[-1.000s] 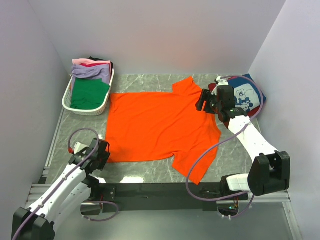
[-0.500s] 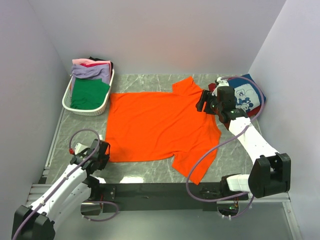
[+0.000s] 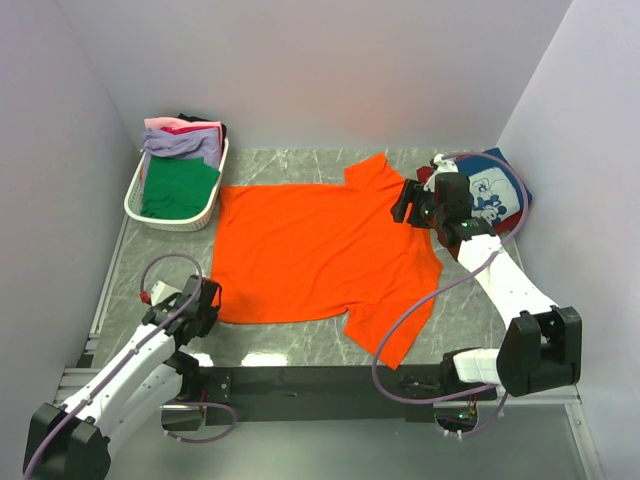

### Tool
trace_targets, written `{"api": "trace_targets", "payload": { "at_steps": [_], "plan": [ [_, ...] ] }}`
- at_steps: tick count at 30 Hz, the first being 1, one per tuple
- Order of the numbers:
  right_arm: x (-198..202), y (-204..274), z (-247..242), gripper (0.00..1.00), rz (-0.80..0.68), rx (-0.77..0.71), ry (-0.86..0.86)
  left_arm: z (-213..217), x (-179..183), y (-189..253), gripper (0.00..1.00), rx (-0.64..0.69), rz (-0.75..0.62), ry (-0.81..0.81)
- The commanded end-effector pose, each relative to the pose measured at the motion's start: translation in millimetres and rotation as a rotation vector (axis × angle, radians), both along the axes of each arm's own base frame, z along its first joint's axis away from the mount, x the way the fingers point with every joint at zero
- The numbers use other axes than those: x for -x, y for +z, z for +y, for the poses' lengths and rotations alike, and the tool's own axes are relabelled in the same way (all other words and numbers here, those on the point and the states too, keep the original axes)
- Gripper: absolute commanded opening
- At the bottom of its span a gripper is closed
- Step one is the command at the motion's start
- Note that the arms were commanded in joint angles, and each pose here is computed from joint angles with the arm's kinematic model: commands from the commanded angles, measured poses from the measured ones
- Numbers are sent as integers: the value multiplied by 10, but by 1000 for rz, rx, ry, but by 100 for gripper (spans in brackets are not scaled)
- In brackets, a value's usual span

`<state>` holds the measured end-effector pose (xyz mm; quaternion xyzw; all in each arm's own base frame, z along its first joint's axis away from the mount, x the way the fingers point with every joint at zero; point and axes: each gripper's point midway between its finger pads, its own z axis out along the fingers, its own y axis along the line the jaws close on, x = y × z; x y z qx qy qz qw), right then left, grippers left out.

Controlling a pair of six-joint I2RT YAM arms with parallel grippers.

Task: Fold and stack the t-shirts
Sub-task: Fold the tshirt

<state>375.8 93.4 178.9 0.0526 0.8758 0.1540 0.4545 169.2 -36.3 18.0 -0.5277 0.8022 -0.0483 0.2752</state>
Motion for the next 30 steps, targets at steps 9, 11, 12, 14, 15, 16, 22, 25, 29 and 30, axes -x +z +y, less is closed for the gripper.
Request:
{"api": "trace_targets", "payload": {
  "at_steps": [9,11,12,14,15,16,22,25,29,30],
  "plan": [
    [49,89,44,73,-25,-31,-11,100,-436,527,0,-169,-175,-112],
    [108,49,94,72,-4,-20,0,67,-468,522,0,-171,-184,-145],
    [152,49,163,72,-3,-5,12,14,-526,546,0,-155,-206,-158],
    [257,16,230,72,20,14,28,-21,-549,513,0,-159,-207,-195],
    [313,-33,250,72,36,18,29,-68,-608,538,0,-149,-231,-210],
    [399,-74,335,71,57,23,54,-85,-629,534,0,-151,-237,-226],
    [947,-208,605,70,171,26,133,-267,-800,596,0,-165,-283,-375],
    [1227,-260,692,68,227,-13,145,-368,-825,610,0,-150,-290,-445],
    [1641,-339,887,68,301,-66,178,-442,-853,670,0,-172,-304,-541],
    [1806,-407,996,68,340,-76,202,-453,-859,681,0,-174,-305,-556]
  ]
}}
